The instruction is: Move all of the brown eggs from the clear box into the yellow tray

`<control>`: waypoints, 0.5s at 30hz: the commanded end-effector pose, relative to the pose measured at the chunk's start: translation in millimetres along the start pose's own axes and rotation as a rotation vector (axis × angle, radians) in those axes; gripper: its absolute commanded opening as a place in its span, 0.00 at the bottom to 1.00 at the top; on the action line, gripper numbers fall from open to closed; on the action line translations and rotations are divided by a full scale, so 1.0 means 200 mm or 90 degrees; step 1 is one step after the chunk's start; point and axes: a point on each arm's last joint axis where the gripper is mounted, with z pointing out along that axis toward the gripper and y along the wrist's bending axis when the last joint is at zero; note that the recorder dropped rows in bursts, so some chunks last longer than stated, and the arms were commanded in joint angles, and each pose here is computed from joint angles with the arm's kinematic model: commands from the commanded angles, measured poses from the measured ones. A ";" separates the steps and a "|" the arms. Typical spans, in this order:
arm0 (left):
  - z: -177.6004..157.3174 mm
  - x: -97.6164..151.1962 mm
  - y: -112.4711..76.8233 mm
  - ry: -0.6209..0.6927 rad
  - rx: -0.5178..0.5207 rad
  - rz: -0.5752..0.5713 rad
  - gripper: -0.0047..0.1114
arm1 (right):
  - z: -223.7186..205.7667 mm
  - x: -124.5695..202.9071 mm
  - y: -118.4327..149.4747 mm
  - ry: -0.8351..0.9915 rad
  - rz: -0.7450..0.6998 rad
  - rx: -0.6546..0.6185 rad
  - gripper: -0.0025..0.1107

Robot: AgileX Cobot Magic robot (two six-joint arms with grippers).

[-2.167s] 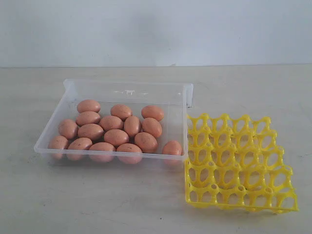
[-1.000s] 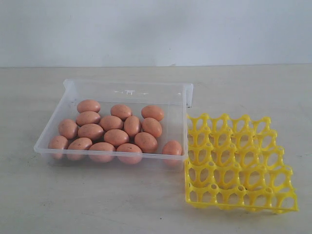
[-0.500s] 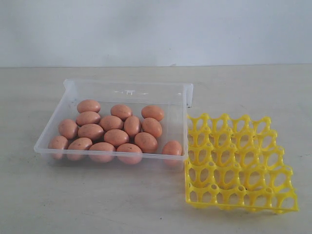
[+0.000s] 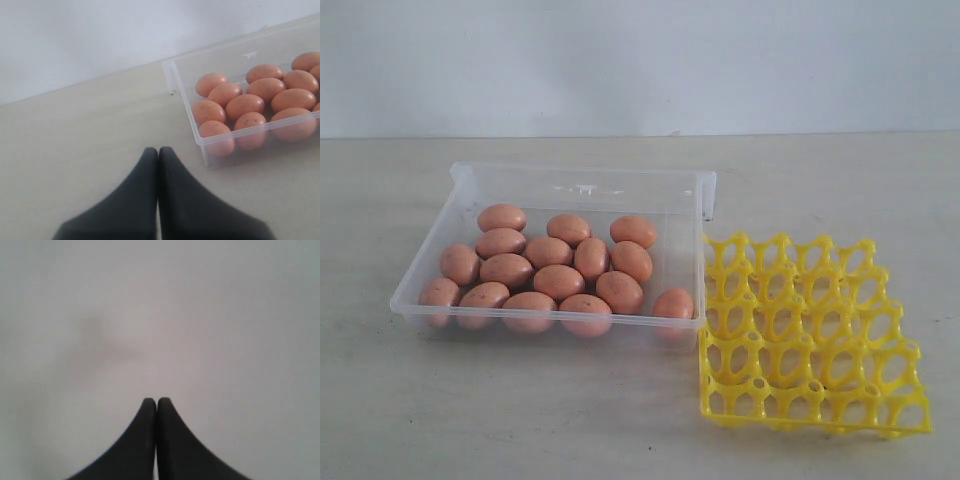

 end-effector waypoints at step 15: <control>0.00 -0.01 0.00 -0.007 0.003 -0.004 0.00 | 0.35 0.54 -0.08 0.432 -0.741 0.439 0.02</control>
